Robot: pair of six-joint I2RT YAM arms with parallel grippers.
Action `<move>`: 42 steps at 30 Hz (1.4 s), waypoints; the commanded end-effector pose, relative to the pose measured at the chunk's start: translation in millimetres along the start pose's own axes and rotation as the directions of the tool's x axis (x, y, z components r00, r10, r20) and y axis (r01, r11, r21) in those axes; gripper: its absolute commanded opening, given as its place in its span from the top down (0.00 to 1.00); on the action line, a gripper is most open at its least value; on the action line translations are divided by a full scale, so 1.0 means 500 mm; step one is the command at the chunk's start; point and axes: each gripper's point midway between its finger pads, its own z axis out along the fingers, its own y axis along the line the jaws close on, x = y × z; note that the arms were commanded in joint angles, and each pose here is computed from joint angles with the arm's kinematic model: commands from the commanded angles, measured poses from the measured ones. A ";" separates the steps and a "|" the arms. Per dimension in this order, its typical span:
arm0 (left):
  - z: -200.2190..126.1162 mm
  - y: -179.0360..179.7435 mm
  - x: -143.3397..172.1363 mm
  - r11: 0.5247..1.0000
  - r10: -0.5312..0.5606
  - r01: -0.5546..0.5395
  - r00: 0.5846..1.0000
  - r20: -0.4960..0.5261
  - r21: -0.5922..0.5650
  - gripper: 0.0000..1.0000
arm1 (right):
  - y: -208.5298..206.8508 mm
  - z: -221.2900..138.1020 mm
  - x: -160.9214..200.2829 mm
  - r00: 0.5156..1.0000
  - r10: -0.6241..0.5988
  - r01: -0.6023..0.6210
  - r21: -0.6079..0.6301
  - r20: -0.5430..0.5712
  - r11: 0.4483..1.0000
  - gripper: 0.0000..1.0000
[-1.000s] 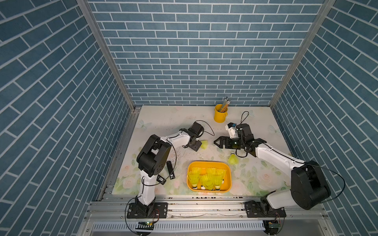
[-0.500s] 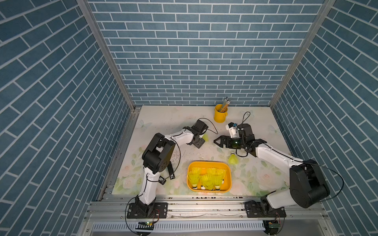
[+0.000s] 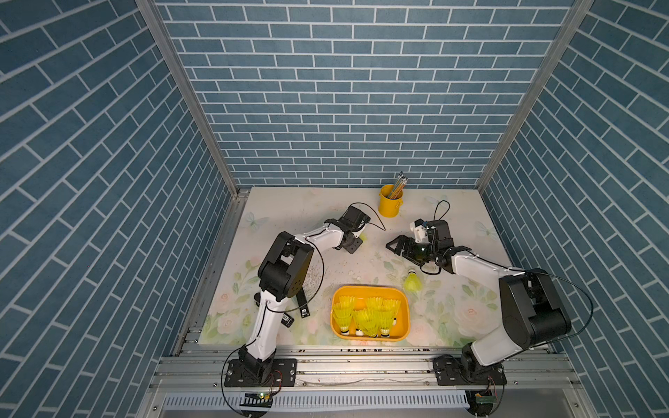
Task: Put the shuttlecocks into the storage box
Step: Pick up the shuttlecock at the center of the board.
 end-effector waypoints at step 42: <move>-0.262 -0.047 0.034 0.796 -0.563 0.537 0.826 0.016 0.279 0.76 | 0.071 -0.059 0.027 0.983 -0.181 0.179 0.084 0.027 0.980 0.10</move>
